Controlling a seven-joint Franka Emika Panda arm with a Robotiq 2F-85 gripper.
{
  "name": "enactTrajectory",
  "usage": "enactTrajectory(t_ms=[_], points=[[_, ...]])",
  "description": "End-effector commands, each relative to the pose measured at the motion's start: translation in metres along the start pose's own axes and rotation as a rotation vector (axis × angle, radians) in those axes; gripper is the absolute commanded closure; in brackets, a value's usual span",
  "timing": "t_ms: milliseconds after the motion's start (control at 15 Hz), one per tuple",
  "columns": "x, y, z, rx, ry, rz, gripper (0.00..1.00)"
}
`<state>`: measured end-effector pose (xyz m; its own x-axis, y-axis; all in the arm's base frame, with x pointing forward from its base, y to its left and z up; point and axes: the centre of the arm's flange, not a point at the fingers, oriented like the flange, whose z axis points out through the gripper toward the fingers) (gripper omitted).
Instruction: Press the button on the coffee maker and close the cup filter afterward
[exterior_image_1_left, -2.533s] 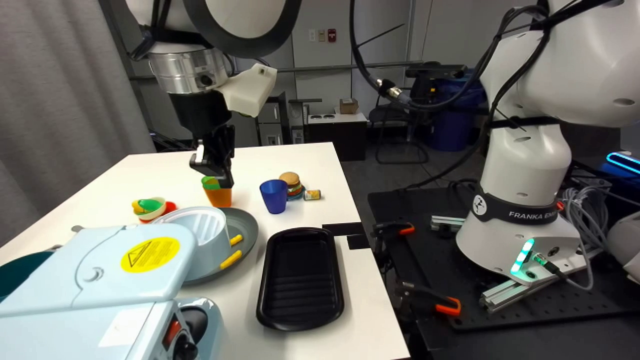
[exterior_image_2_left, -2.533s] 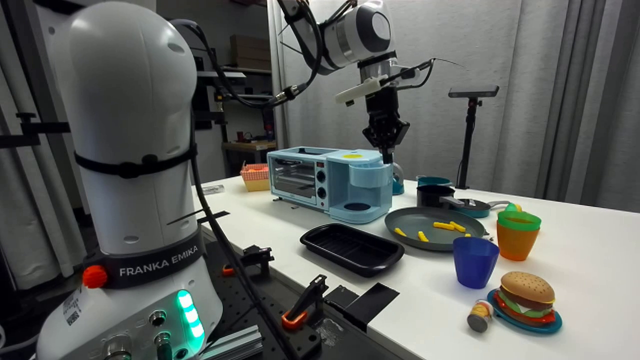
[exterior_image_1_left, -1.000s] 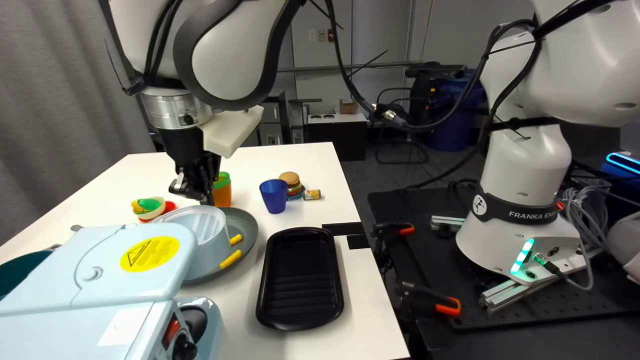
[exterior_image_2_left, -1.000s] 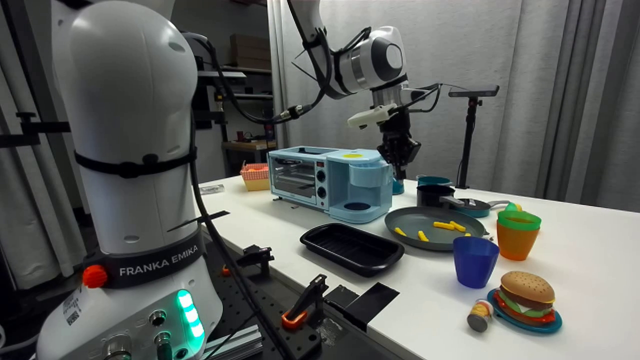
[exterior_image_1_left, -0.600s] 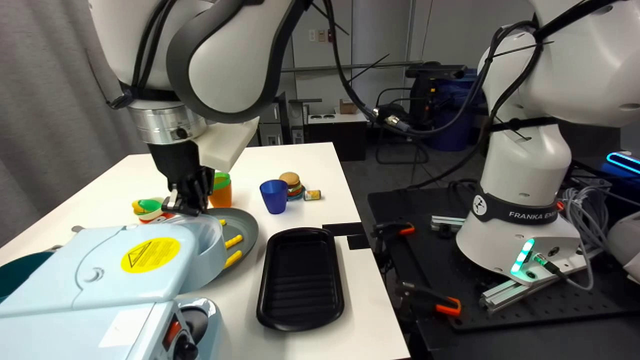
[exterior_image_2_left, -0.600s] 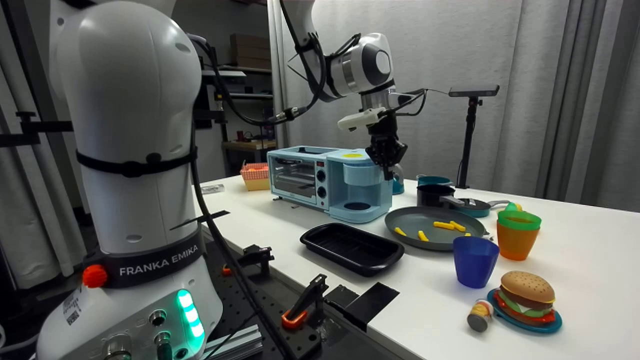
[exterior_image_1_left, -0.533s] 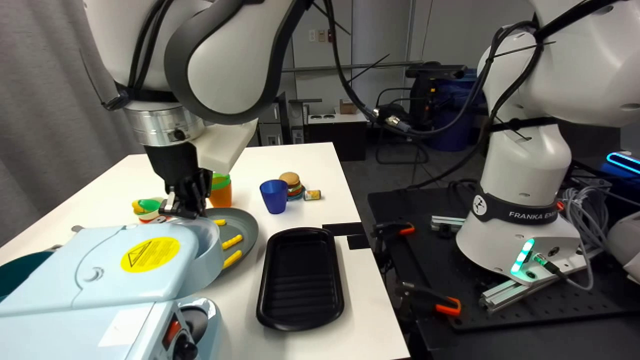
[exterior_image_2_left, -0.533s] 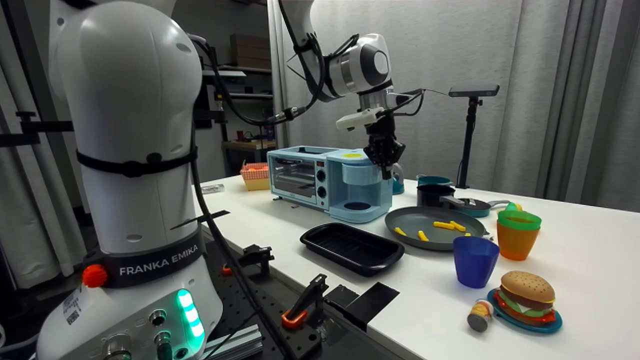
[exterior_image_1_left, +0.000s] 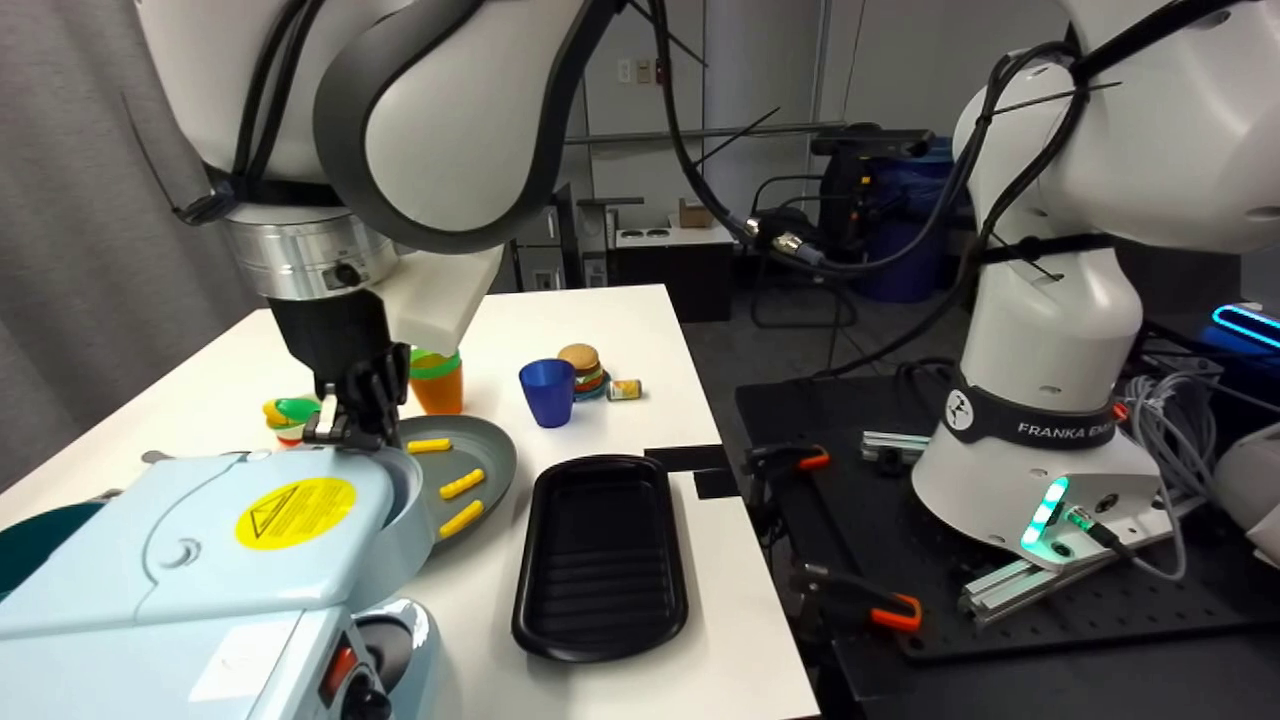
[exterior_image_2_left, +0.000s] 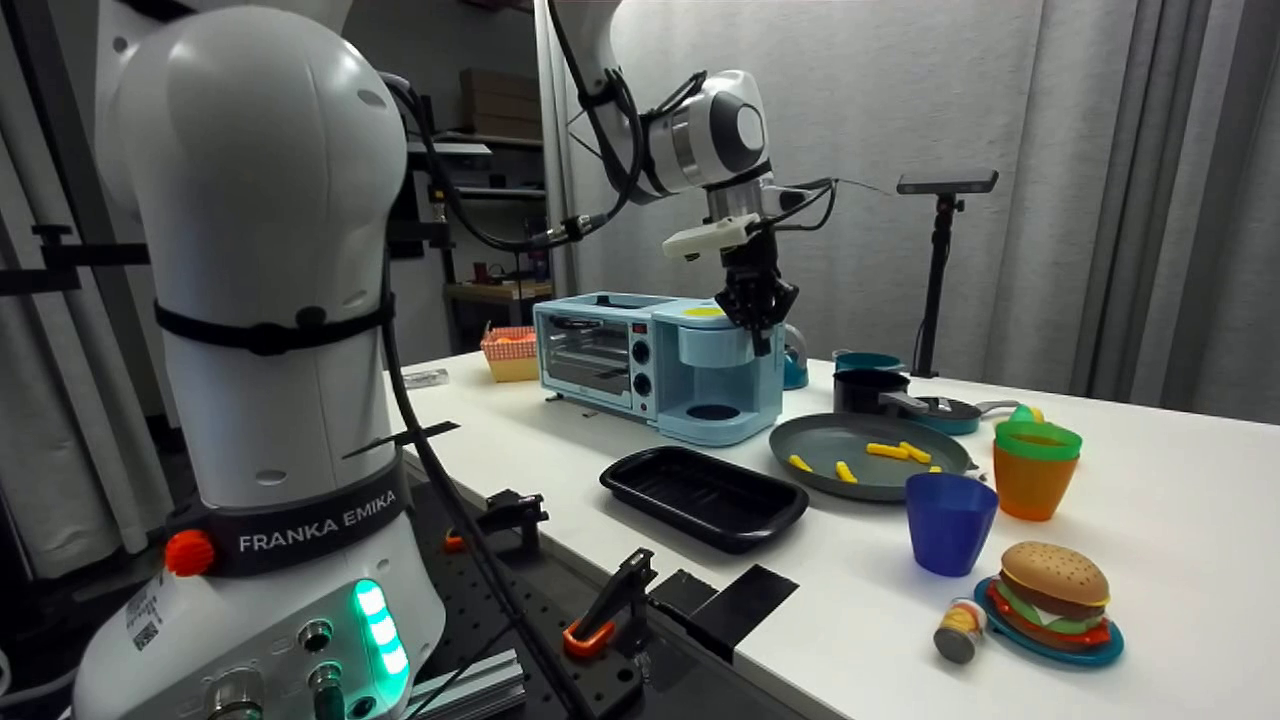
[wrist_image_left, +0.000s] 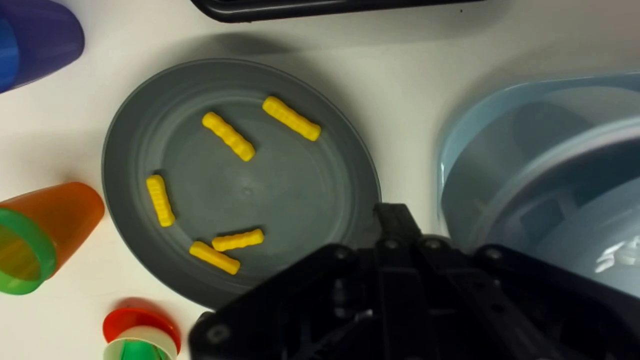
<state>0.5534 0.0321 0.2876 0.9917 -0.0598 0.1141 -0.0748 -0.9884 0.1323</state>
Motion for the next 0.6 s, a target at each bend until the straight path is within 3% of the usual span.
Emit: enactTrajectory(t_ms=[0, 200, 533], points=[[-0.002, -0.020, -0.001, 0.047, 0.016, -0.037, 1.00], [-0.004, -0.024, -0.006, 0.110, 0.011, -0.009, 1.00], [-0.014, -0.019, -0.007, 0.361, -0.054, 0.122, 1.00]])
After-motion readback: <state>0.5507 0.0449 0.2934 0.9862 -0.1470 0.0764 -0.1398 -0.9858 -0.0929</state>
